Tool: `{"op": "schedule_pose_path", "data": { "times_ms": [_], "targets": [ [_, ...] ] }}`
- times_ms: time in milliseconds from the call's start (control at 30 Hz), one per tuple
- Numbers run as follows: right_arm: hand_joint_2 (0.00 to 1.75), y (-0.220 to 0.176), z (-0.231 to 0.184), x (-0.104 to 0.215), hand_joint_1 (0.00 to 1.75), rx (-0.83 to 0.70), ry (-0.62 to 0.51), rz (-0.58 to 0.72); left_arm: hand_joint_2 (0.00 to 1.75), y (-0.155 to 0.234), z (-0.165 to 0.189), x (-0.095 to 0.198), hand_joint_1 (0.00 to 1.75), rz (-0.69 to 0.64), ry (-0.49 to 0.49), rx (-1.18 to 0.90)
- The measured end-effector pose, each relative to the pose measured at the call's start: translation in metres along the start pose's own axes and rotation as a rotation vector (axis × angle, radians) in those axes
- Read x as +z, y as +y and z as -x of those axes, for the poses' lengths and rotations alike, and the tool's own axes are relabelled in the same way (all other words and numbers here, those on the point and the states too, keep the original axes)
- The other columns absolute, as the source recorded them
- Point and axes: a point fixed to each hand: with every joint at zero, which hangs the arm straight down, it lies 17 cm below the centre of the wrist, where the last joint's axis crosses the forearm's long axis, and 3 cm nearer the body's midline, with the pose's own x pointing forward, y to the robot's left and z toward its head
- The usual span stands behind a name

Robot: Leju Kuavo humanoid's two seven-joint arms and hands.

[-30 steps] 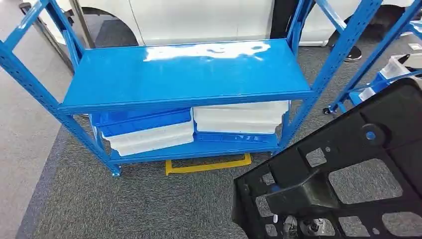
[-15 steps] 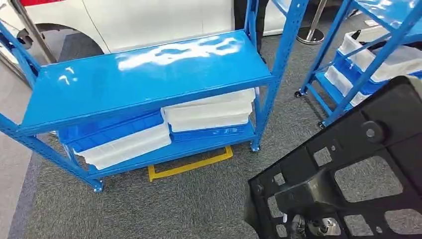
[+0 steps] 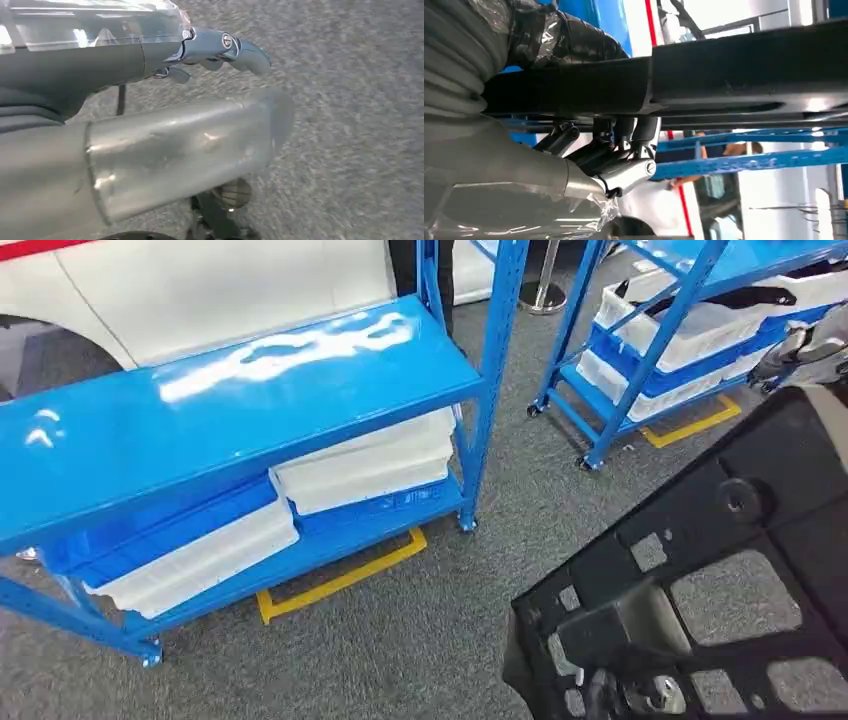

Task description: Take the parts from the cabinet and place them on the table.

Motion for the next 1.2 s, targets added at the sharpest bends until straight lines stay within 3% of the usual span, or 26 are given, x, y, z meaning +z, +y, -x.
{"op": "schedule_pose_path", "data": {
  "times_ms": [267,567,1200],
  "targets": [
    [1.75,-0.004,-0.010,-0.001,1.75,0.020,-0.031,-0.042,0.00,-0.008,-0.008,-0.001,0.00,0.030,-0.023,-0.039],
    [1.75,-0.028,-0.028,-0.005,1.75,0.070,-0.094,0.006,0.00,-0.005,-0.013,-0.003,0.00,0.008,-0.037,-0.060],
    [1.75,-0.052,-0.032,-0.003,1.75,0.111,-0.095,0.041,0.00,-0.021,-0.007,0.003,0.00,0.030,-0.022,-0.055]
  ]
}}
